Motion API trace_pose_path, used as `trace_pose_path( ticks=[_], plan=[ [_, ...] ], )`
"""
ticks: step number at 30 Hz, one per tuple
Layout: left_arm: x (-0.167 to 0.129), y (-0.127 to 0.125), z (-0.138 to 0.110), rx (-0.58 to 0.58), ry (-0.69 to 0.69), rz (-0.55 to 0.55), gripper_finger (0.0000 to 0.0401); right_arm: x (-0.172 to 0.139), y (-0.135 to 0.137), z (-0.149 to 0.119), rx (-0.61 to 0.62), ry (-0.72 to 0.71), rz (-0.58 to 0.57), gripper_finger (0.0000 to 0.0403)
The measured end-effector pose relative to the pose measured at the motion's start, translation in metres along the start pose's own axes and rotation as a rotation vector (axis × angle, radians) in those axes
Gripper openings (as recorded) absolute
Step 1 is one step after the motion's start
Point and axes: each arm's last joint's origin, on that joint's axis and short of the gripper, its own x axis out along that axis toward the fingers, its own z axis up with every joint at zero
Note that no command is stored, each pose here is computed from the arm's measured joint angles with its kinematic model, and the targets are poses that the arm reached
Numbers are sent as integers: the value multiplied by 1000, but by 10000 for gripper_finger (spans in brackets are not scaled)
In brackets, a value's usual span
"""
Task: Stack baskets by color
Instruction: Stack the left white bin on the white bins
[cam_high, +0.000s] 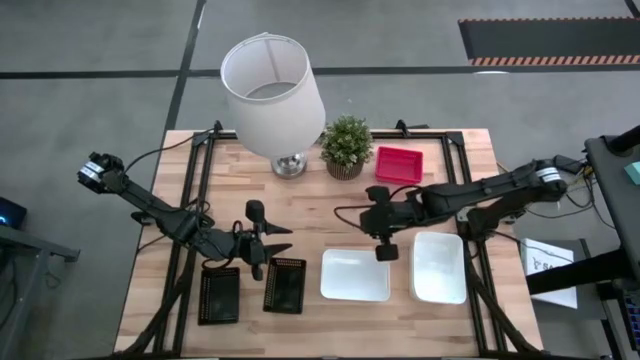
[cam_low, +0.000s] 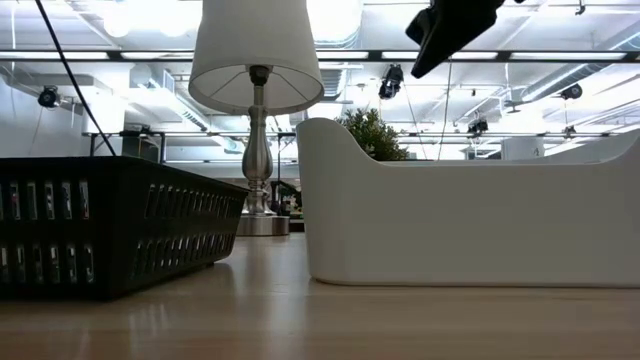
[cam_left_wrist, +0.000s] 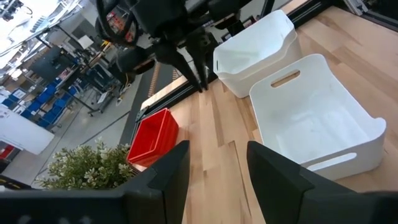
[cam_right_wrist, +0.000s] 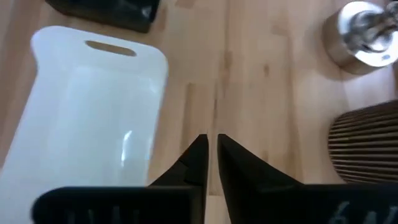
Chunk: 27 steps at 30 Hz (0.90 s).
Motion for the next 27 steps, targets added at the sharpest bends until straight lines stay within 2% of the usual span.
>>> trace_pose_path(
  ticks=[7, 14, 19, 27],
  plan=[
    [0, 0, 0, 7, 4, 8, 144, 15, 5, 15, 60, 56, 52, 85],
    [0, 3, -2, 15, 49, 97, 144, 37, 17, 14, 109, 190, 74, 135],
    [0, 3, -2, 56, 59, 113, 144, 53, 29, 15, 113, 232, 80, 150],
    [0, 3, -2, 96, 65, 121, 144, 79, 39, 12, 150, 313, 64, 145]
  ],
)
